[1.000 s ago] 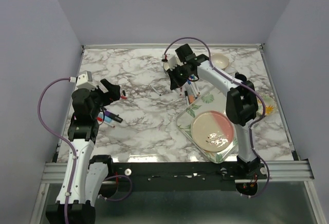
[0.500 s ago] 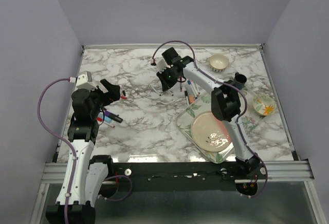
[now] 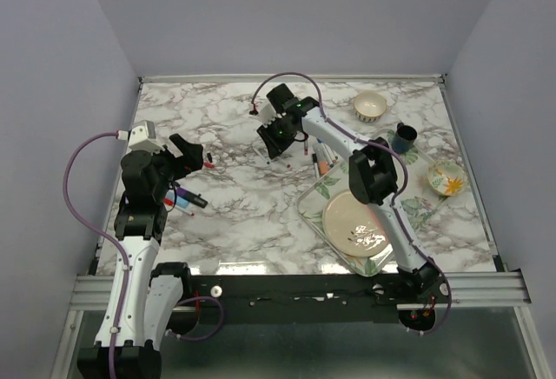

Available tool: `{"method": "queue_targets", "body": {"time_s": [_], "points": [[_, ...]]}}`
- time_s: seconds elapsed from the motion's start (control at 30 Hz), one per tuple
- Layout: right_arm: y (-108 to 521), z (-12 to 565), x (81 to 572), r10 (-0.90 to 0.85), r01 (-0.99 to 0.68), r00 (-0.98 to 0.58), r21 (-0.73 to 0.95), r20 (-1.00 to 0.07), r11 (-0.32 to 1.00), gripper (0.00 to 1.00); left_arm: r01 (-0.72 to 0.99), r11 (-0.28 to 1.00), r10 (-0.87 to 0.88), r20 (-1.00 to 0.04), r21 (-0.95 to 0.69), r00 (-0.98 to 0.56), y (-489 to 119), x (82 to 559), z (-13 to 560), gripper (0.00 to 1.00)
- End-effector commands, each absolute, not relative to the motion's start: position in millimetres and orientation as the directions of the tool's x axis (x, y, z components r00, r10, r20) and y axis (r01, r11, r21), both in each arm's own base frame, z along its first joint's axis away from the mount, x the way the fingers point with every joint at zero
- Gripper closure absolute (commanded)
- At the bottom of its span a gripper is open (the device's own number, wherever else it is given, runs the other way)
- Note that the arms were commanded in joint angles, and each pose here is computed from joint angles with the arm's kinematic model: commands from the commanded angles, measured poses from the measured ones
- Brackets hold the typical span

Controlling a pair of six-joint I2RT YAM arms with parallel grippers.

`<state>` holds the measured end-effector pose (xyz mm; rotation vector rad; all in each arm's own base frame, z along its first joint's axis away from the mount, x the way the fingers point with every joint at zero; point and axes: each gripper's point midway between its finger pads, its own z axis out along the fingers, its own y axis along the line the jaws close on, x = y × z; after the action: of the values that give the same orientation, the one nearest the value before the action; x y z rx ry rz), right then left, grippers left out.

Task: Open the pen caps
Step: Place the barrel on the table with the right arm, then grab a pen on the table with the right arm

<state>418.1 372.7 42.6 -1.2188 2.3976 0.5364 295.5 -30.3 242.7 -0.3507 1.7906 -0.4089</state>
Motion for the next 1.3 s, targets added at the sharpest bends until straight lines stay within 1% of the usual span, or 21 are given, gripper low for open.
{"method": "queue_targets", "body": {"time_s": [0.0, 0.1, 0.13, 0.17, 0.27, 0.3, 0.37, 0.4, 0.5, 0.8, 1.07, 1.27], "points": [[381, 69, 403, -0.664, -0.838, -0.529, 0.199, -0.529, 0.509, 0.59, -0.006, 0.899, -0.427, -0.871, -0.439, -0.244, -31, 295, 244, 0.01], [378, 93, 399, -0.663, -0.854, -0.498, 0.185, -0.559, 0.486, 0.59, -0.005, 0.899, -0.425, -0.873, -0.437, -0.239, -31, 294, 246, 0.01], [374, 94, 395, -0.672, -0.859, -0.491, 0.18, -0.554, 0.479, 0.56, -0.004, 0.899, -0.425, -0.872, -0.437, -0.241, -31, 294, 246, 0.01], [372, 112, 393, -0.666, -0.867, -0.47, 0.16, -0.58, 0.473, 0.56, -0.004, 0.9, -0.424, -0.874, -0.436, -0.239, -31, 294, 246, 0.01], [363, 122, 385, -0.683, -0.884, -0.435, 0.132, -0.587, 0.449, 0.48, 0.0, 0.9, -0.423, -0.875, -0.435, -0.234, -31, 293, 247, 0.01], [359, 136, 383, -0.677, -0.888, -0.42, 0.118, -0.605, 0.445, 0.47, -0.002, 0.9, -0.424, -0.875, -0.435, -0.234, -31, 293, 247, 0.01], [352, 133, 378, -0.695, -0.894, -0.403, 0.095, -0.595, 0.437, 0.43, 0.001, 0.901, -0.422, -0.876, -0.434, -0.233, -31, 293, 248, 0.01], [348, 143, 377, -0.691, -0.895, -0.392, 0.078, -0.607, 0.438, 0.43, 0.001, 0.901, -0.422, -0.877, -0.434, -0.229, -31, 292, 249, 0.01], [337, 139, 378, -0.704, -0.892, -0.386, 0.047, -0.596, 0.449, 0.4, 0.0, 0.901, -0.422, -0.878, -0.433, -0.225, -30, 292, 250, 0.01], [299, 145, 398, -0.68, -0.85, -0.431, 0.016, -0.593, 0.526, 0.4, 0.0, 0.903, -0.419, -0.881, -0.43, -0.218, -30, 291, 251, 0.01], [264, 117, 395, -0.662, -0.816, -0.507, 0.06, -0.552, 0.574, 0.4, 0.007, 0.903, -0.419, -0.882, -0.431, -0.218, -31, 290, 252, 0.01], [254, 99, 388, -0.657, -0.806, -0.54, 0.101, -0.526, 0.583, 0.4, 0.01, 0.902, -0.419, -0.881, -0.431, -0.219, -32, 291, 252, 0.01]]}}
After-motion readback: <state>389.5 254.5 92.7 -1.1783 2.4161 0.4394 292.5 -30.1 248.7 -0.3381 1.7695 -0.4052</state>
